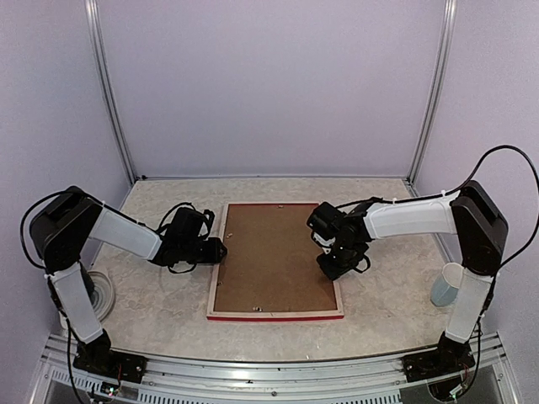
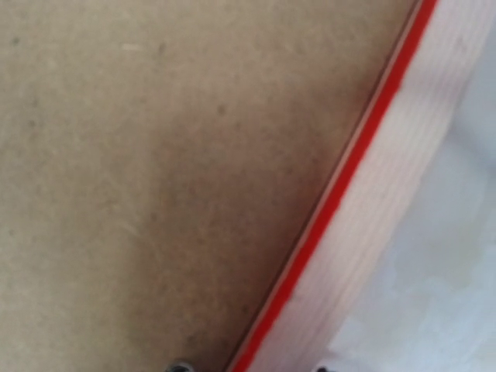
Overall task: Put the photo into the frame
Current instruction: Press the fastener onto the backboard.
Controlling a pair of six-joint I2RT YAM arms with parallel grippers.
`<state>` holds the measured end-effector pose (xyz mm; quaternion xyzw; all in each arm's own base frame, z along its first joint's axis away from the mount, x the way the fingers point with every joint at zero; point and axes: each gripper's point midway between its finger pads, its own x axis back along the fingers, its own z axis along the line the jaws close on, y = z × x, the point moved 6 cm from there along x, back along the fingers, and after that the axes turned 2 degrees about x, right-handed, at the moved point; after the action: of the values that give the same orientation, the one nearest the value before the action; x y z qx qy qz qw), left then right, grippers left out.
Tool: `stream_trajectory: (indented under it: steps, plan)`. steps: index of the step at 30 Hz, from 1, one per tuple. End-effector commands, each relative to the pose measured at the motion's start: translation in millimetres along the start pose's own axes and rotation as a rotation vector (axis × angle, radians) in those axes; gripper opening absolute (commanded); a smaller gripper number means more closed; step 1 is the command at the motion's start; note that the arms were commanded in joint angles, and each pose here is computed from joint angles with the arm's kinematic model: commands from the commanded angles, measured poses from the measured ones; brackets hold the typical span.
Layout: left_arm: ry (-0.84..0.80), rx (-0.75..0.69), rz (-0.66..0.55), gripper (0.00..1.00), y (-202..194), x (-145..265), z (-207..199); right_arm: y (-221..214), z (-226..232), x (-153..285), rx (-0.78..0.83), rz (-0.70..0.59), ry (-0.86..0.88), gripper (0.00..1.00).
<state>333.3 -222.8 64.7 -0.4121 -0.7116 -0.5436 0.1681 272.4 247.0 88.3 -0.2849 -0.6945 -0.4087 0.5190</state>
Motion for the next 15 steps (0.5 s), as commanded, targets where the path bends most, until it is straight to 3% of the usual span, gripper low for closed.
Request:
stream_trajectory:
  steps: [1,9,15]
  plan:
    - [-0.026,-0.007,0.108,0.3,-21.8,-8.2,-1.8,-9.7,4.8,-15.9,0.082,0.069,-0.03,0.38]
    - [-0.027,-0.014,0.116,0.23,-23.4,-9.5,-1.5,-2.4,7.7,-12.2,0.174,0.063,0.002,0.36]
    - [-0.034,-0.016,0.119,0.23,-23.9,-9.5,-2.7,-3.1,13.4,-13.7,0.209,0.055,0.062,0.27]
